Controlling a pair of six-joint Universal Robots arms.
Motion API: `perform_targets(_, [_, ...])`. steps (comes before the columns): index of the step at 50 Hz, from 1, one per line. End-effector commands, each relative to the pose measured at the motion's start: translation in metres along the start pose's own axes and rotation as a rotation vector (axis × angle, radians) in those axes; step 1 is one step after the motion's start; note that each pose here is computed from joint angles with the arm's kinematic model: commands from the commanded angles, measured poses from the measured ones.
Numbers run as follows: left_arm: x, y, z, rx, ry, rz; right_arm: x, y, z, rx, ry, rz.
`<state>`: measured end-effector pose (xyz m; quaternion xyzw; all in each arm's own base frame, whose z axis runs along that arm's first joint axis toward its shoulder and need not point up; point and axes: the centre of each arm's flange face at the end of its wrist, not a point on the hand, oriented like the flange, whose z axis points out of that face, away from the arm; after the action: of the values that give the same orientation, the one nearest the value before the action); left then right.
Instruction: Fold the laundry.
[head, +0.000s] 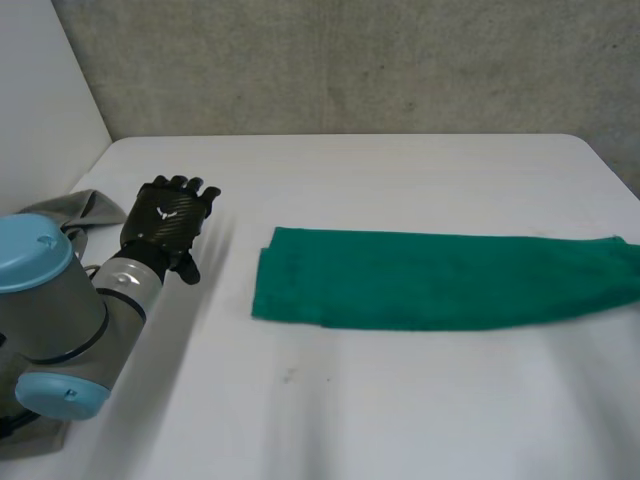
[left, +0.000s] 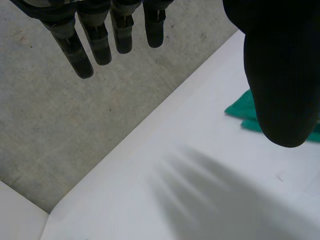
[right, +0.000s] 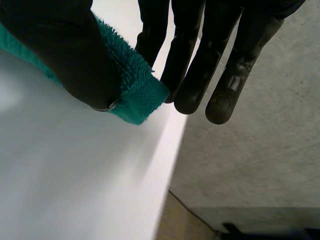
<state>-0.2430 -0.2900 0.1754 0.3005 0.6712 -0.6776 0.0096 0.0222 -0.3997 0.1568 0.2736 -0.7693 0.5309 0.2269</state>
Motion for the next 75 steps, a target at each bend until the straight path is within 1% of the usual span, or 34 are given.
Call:
perform_targets(1, [0.000,0.000,0.000,-0.003,0.000,-0.002,0.013,-0.012,0.005,0.032,0.041,-0.087])
perform_targets(4, [-0.001,0.001,0.000,-0.004,-0.003,-0.002,0.006,-0.030,0.003,0.085,0.031,-0.107])
perform_targets(5, [-0.001,0.001,0.000,-0.004,-0.003,-0.002,-0.010,-0.053,-0.002,0.150,-0.001,-0.129])
perform_targets(8, [-0.001,0.001,0.000,-0.005,-0.006,-0.002,-0.039,-0.096,-0.016,0.274,-0.048,-0.173])
perform_targets(9, [-0.001,0.000,0.000,-0.005,-0.006,-0.002,-0.055,-0.121,-0.026,0.348,-0.076,-0.196])
perform_targets(12, [-0.002,-0.002,-0.002,-0.001,-0.008,-0.002,-0.084,-0.152,-0.045,0.454,-0.131,-0.226])
perform_targets(13, [-0.003,-0.004,-0.002,0.001,-0.009,-0.002,-0.105,-0.171,-0.060,0.529,-0.181,-0.244])
perform_targets(16, [-0.005,-0.005,-0.003,0.001,-0.014,-0.002,-0.141,-0.198,-0.086,0.657,-0.275,-0.272])
perform_targets(17, [-0.005,-0.005,-0.003,0.000,-0.013,-0.002,-0.166,-0.209,-0.100,0.726,-0.347,-0.290])
perform_targets(20, [-0.005,-0.006,-0.004,-0.002,-0.013,-0.002,-0.218,-0.222,-0.128,0.837,-0.488,-0.318])
perform_targets(23, [-0.006,-0.006,-0.004,-0.002,-0.014,-0.002,-0.253,-0.229,-0.149,0.899,-0.569,-0.337])
perform_targets(24, [-0.006,-0.006,-0.004,-0.002,-0.014,-0.002,-0.275,-0.228,-0.160,0.927,-0.623,-0.351])
perform_targets(27, [-0.006,-0.006,-0.004,-0.005,-0.015,-0.002,-0.308,-0.219,-0.168,0.934,-0.692,-0.367])
perform_targets(28, [-0.006,-0.006,-0.004,-0.004,-0.013,-0.002,-0.326,-0.213,-0.171,0.932,-0.728,-0.376])
perform_targets(32, [-0.005,-0.006,-0.004,-0.003,-0.011,-0.002,-0.352,-0.199,-0.176,0.896,-0.795,-0.396])
perform_targets(35, [-0.003,-0.006,-0.004,-0.003,-0.005,-0.002,-0.350,-0.198,-0.176,0.860,-0.798,-0.392])
perform_targets(37, [-0.003,-0.007,-0.004,0.001,-0.004,0.000,-0.336,-0.205,-0.175,0.807,-0.761,-0.346])
perform_targets(38, [-0.002,-0.008,-0.003,0.005,-0.002,-0.001,-0.330,-0.209,-0.176,0.784,-0.748,-0.315])
perform_targets(39, [-0.002,-0.009,-0.003,0.009,-0.001,0.001,-0.315,-0.217,-0.178,0.739,-0.722,-0.235])
perform_targets(42, [0.006,-0.016,-0.002,0.036,0.022,0.004,-0.289,-0.221,-0.172,0.643,-0.699,-0.090])
perform_targets(43, [0.009,-0.020,-0.002,0.048,0.030,0.005,-0.270,-0.212,-0.160,0.553,-0.685,-0.013])
perform_targets(44, [0.014,-0.027,-0.001,0.072,0.041,0.008,-0.261,-0.206,-0.154,0.505,-0.683,0.027])
perform_targets(47, [0.025,-0.032,0.000,0.088,0.065,0.011,-0.236,-0.180,-0.143,0.362,-0.681,0.131])
perform_targets(48, [0.032,-0.034,0.000,0.097,0.083,0.012,-0.232,-0.172,-0.141,0.331,-0.676,0.143])
perform_targets(50, [0.039,-0.036,-0.001,0.105,0.100,0.013,-0.225,-0.158,-0.138,0.284,-0.668,0.153])
perform_targets(51, [0.042,-0.037,-0.001,0.109,0.108,0.015,-0.220,-0.141,-0.134,0.237,-0.657,0.161])
perform_targets(54, [0.051,-0.038,-0.002,0.115,0.129,0.017,-0.212,-0.116,-0.120,0.184,-0.613,0.172])
perform_targets(58, [0.057,-0.038,-0.004,0.117,0.144,0.018,-0.205,-0.093,-0.109,0.148,-0.572,0.166])
perform_targets(62, [0.056,-0.040,-0.004,0.118,0.142,0.018,-0.203,-0.080,-0.103,0.120,-0.546,0.135])
perform_targets(65, [0.055,-0.042,-0.006,0.124,0.140,0.017,-0.197,-0.083,-0.097,0.158,-0.504,0.120])
perform_targets(70, [0.053,-0.041,-0.007,0.118,0.136,0.016,-0.186,-0.103,-0.091,0.256,-0.429,0.088])
perform_targets(73, [0.050,-0.043,-0.009,0.118,0.132,0.012,-0.178,-0.115,-0.093,0.283,-0.412,0.093])
perform_targets(75, [0.049,-0.044,-0.012,0.111,0.133,0.005,-0.180,-0.119,-0.098,0.279,-0.429,0.091])
